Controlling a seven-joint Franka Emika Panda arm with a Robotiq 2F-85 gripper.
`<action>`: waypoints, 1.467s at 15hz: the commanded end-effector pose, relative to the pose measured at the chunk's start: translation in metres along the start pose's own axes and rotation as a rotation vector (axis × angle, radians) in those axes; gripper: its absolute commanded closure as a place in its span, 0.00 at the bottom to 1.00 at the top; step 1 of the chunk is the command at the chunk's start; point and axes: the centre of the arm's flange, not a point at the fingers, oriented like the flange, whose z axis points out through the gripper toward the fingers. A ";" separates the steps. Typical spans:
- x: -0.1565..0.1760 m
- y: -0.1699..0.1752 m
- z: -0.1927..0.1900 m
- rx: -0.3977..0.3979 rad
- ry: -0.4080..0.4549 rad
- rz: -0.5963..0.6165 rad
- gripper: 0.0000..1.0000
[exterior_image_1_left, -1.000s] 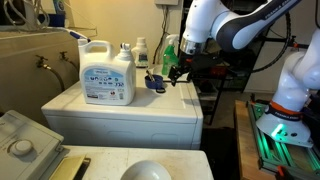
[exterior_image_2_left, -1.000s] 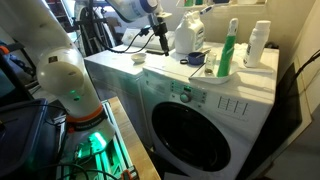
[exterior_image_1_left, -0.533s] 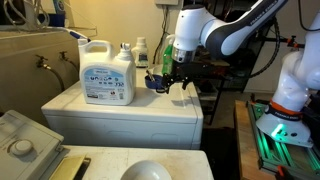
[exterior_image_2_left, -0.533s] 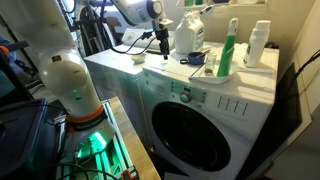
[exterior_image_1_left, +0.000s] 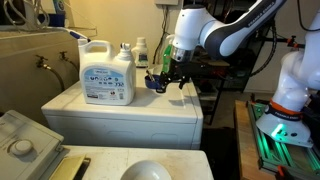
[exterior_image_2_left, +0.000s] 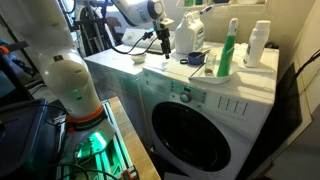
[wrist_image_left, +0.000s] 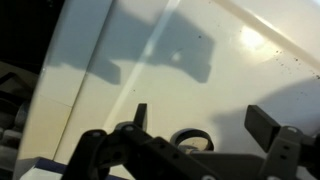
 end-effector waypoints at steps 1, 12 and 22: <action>0.021 -0.003 0.020 0.044 0.021 -0.050 0.00; 0.054 -0.030 0.050 0.013 0.104 -0.126 0.12; 0.081 -0.022 0.073 -0.004 0.051 -0.063 0.41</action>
